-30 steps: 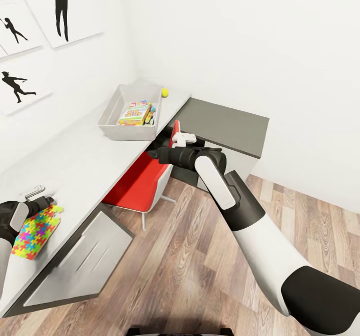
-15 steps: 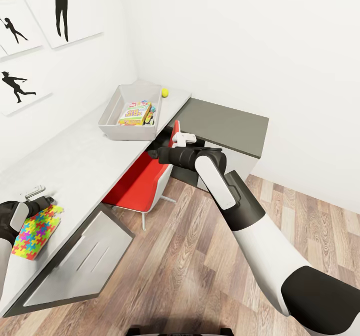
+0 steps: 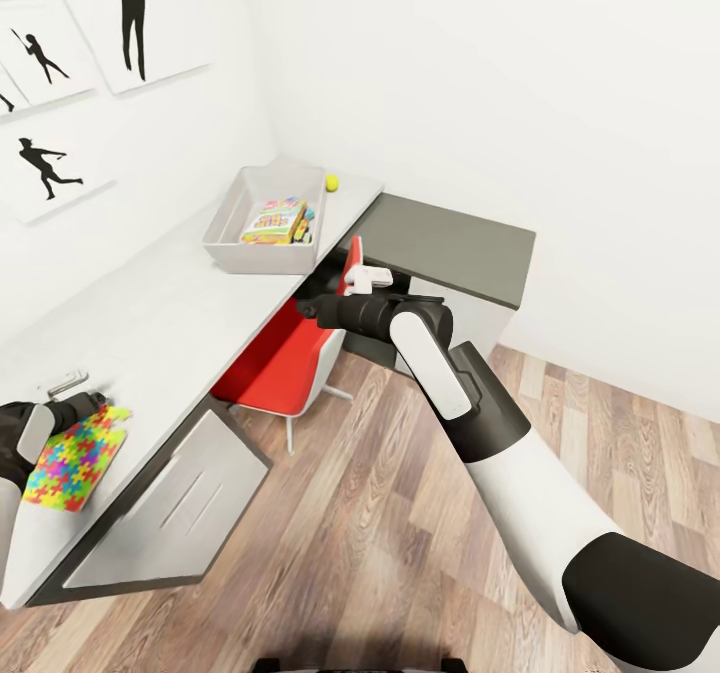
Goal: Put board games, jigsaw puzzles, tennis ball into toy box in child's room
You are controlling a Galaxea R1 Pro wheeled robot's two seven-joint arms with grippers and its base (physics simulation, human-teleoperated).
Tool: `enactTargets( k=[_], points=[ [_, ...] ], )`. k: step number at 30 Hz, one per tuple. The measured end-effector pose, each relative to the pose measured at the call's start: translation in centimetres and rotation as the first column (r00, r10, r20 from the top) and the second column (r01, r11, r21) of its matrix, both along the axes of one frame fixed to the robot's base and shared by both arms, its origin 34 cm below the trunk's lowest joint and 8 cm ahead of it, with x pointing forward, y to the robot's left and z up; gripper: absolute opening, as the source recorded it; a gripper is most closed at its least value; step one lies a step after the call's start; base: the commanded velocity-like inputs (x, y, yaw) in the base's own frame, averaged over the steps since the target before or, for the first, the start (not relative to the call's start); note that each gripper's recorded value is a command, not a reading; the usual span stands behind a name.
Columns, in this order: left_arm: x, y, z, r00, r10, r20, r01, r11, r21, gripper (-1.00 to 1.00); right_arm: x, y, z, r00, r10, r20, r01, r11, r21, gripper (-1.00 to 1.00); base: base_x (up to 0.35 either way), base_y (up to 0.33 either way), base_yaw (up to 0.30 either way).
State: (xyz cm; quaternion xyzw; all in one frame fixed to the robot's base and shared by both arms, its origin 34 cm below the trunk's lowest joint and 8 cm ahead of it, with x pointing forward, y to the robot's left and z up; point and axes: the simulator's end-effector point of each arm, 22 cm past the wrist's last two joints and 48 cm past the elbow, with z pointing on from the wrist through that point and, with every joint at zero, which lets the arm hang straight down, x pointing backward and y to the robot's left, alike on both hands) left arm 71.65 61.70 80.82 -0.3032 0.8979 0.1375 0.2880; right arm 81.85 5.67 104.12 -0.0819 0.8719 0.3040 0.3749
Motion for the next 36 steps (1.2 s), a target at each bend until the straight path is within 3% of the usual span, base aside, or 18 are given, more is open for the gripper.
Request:
enactTargets(
  k=[36],
  points=[
    [0.88,0.01,0.97,1.0,-0.01,0.025,0.01,1.0,0.008,1.0,-0.04,0.04,0.01,1.0,0.001,-0.001,-0.001,1.0,0.0,1.0,-0.119,0.008,0.0]
  ],
)
